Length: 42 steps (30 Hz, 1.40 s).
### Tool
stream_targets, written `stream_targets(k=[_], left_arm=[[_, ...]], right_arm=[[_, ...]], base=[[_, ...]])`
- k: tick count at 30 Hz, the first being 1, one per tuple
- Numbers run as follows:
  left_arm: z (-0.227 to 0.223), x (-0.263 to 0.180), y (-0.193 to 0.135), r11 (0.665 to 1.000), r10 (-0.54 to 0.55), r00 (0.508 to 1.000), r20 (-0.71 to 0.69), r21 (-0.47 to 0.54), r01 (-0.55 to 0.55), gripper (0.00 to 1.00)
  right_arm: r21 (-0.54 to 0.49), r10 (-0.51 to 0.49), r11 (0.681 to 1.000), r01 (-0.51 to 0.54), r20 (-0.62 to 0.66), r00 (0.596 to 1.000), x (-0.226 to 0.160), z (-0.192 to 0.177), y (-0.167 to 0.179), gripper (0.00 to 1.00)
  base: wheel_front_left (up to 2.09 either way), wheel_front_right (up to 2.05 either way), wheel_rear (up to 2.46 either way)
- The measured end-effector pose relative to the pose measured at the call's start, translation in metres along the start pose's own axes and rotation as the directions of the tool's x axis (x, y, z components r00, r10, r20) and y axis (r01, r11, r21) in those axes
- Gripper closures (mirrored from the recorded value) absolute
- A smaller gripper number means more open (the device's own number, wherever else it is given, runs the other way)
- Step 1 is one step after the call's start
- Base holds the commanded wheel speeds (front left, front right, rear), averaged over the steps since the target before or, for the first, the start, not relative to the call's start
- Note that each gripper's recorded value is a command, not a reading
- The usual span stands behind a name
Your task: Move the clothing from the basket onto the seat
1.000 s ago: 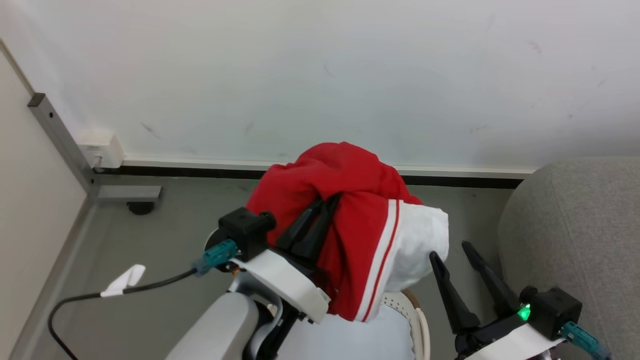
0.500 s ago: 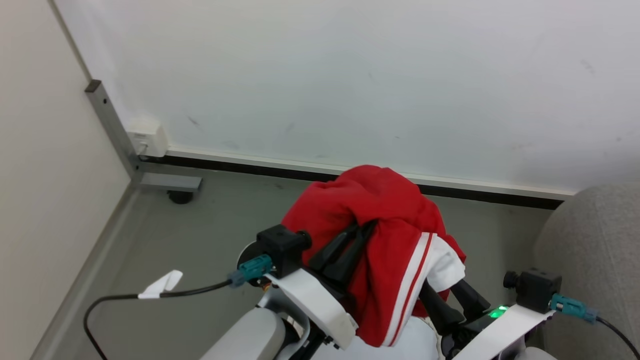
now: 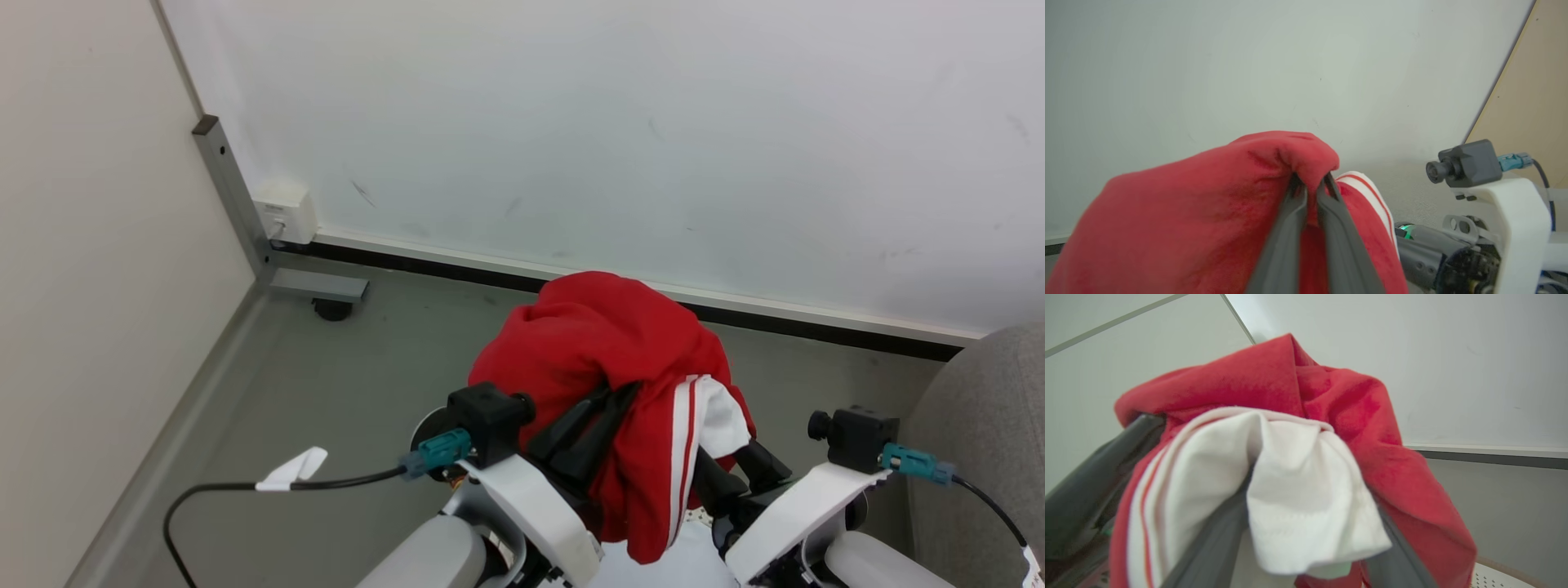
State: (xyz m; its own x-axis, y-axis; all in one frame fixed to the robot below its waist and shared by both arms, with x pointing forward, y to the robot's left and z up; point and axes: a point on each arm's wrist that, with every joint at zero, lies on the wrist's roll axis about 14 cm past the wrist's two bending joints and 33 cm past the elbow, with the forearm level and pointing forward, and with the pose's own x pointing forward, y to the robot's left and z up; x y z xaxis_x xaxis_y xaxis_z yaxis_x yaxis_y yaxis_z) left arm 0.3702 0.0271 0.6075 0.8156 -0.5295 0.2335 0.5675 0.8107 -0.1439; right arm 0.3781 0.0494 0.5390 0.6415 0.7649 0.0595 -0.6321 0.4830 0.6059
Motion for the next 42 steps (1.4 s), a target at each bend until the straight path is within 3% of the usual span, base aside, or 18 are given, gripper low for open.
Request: stream_targets(k=[9,10,12,30,31,32,33,42], left_arm=[[-0.004,0.002,0.000,1.000,-0.001,1.000,-0.006,-0.015,0.001,1.00],[-0.004,0.003,0.000,1.000,-0.002,1.000,-0.004,-0.016,0.001,1.00],[-0.004,0.003,0.000,1.000,-0.002,1.000,-0.005,-0.022,0.002,1.00],[-0.008,0.007,0.004,1.000,0.007,1.000,-0.012,-0.028,-0.007,1.00],[-0.009,0.008,0.004,1.000,0.009,1.000,-0.012,-0.028,-0.009,0.67],[-0.010,0.008,0.004,1.000,0.007,1.000,-0.015,-0.028,-0.008,0.21],[-0.011,0.008,0.003,1.000,0.006,1.000,-0.020,-0.027,-0.007,0.00],[-0.019,0.011,-0.003,0.999,-0.013,0.999,-0.035,-0.038,0.011,0.00]], right_arm=[[-0.009,-0.002,1.000,0.002,-0.017,1.000,0.009,-0.002,0.000,0.00],[-0.009,-0.003,1.000,0.003,-0.018,1.000,0.009,-0.002,-0.001,0.53],[-0.011,-0.010,1.000,0.009,-0.017,1.000,0.008,-0.002,-0.003,1.00],[-0.048,-0.027,0.998,0.031,0.070,0.997,-0.004,0.021,-0.008,1.00],[-0.053,-0.029,0.998,0.033,0.077,0.997,-0.005,0.024,-0.009,1.00],[-0.059,-0.029,0.998,0.034,0.085,0.996,-0.006,0.026,-0.009,1.00],[-0.066,-0.030,0.997,0.036,0.093,0.995,-0.007,0.029,-0.010,1.00],[-0.107,-0.092,0.988,0.109,0.152,0.984,-0.023,0.048,-0.032,1.00]], base=[[0.00,0.00,0.00],[0.00,0.00,0.00],[0.00,0.00,0.00],[0.00,0.00,0.00],[0.00,0.00,0.00],[0.00,0.00,0.00],[0.00,0.00,0.00],[0.00,0.00,0.00]])
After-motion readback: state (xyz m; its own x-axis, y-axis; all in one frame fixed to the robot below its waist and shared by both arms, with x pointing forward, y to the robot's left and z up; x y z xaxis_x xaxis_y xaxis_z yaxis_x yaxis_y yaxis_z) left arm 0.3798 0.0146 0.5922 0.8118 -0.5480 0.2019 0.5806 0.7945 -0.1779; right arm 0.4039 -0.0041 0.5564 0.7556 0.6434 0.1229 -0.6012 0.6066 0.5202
